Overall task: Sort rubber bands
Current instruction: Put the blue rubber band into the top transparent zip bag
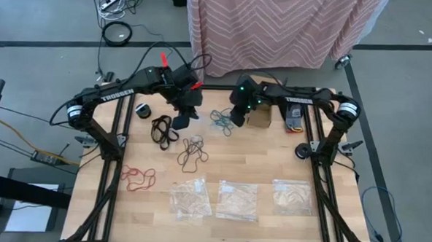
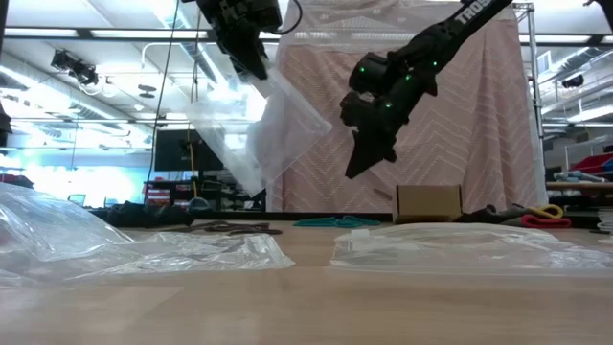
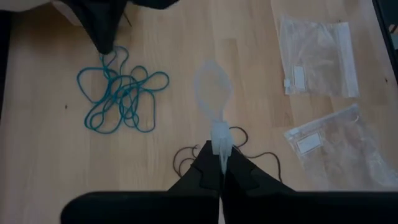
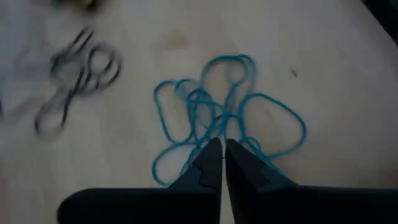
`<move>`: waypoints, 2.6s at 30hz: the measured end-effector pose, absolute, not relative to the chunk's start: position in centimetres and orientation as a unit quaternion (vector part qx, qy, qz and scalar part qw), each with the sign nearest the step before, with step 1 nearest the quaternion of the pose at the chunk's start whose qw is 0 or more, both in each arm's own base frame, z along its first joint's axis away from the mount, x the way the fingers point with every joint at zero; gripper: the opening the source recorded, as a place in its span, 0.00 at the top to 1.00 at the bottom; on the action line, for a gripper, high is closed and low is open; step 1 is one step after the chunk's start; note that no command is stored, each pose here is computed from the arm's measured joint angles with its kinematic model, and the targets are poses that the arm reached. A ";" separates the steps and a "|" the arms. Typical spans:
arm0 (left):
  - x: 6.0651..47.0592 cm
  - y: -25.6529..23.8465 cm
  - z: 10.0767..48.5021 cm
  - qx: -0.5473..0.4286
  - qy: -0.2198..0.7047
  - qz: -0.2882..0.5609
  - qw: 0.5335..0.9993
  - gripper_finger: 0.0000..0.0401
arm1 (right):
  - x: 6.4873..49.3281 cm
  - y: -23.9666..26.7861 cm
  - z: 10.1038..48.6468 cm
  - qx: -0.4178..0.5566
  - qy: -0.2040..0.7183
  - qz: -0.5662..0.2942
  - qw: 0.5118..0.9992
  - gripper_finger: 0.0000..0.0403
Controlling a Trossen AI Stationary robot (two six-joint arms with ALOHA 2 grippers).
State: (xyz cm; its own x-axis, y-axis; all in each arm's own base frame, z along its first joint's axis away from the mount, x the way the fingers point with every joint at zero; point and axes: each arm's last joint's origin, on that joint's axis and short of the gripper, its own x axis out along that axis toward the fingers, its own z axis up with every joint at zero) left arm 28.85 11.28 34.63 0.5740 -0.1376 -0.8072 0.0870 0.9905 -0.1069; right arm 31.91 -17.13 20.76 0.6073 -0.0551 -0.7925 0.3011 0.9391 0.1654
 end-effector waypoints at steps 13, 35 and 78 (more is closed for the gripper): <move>28.8 11.3 34.6 -0.028 0.458 -0.065 0.886 1.00 | 31.8 -18.9 17.4 0.040 0.483 -0.044 0.874 0.68; 28.8 11.3 34.6 -0.036 0.463 -0.058 0.884 1.00 | 32.9 -19.2 15.0 0.052 0.480 -0.046 0.875 0.97; 28.8 11.3 34.6 -0.040 0.464 -0.050 0.884 1.00 | 32.3 -19.9 15.7 0.173 0.450 -0.093 0.871 1.00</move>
